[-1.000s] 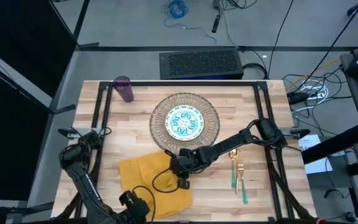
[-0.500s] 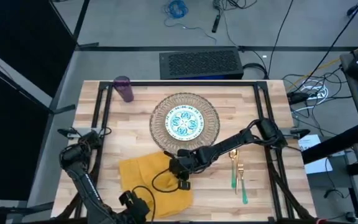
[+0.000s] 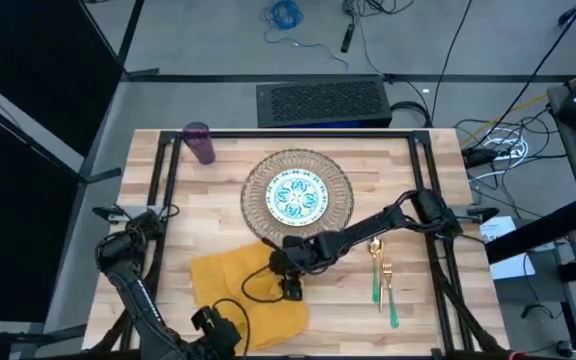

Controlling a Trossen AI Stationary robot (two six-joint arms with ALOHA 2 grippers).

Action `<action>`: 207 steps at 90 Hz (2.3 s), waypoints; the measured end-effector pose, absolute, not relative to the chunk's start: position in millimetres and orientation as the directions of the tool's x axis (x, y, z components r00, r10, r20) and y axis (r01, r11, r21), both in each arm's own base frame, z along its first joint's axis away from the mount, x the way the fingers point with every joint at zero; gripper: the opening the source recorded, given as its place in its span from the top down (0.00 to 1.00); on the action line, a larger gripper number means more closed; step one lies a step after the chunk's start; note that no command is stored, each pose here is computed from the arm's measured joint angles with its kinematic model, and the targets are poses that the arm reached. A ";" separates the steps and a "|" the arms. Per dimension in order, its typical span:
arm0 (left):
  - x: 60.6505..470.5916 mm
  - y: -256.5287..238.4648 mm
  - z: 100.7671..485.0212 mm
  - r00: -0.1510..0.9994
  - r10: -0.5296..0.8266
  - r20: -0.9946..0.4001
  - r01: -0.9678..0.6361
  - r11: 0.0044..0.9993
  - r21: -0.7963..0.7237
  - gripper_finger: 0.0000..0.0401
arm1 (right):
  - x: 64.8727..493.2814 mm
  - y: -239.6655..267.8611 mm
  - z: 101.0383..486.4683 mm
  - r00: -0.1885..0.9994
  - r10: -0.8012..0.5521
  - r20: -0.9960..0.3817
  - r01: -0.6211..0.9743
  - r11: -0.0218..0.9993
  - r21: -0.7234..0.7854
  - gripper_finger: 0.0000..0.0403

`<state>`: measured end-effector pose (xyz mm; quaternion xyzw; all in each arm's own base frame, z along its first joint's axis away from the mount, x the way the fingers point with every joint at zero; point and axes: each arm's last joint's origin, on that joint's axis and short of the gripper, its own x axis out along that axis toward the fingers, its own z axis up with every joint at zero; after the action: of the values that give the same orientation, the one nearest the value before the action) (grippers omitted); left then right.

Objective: Set table place
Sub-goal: Fold the yellow table napkin

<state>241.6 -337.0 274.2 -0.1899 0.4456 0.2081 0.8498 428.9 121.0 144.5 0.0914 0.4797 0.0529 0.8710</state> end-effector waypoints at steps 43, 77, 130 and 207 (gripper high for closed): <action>243.2 -335.8 274.2 0.515 0.187 -0.837 -0.523 0.842 -0.134 1.00 | 429.1 126.4 131.3 0.494 0.219 -0.841 0.023 0.964 0.264 0.60; 242.8 -335.3 273.9 0.507 0.188 -0.841 -0.524 0.842 -0.127 1.00 | 426.8 127.9 133.6 0.468 0.252 -0.847 0.005 0.958 0.288 0.98; 236.7 -329.5 272.1 0.419 0.219 -0.881 -0.532 0.845 -0.043 1.00 | 400.6 119.2 230.1 0.612 0.185 -0.769 0.027 0.967 0.254 1.00; 235.8 -330.4 272.0 0.411 0.209 -0.887 -0.550 0.833 -0.058 1.00 | 404.8 98.9 198.0 0.493 0.075 -0.867 0.102 0.984 0.144 0.47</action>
<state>235.8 -330.4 272.0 -0.1733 0.4913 0.2307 0.8218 404.8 98.9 198.0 0.0881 0.5035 -0.0078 0.8594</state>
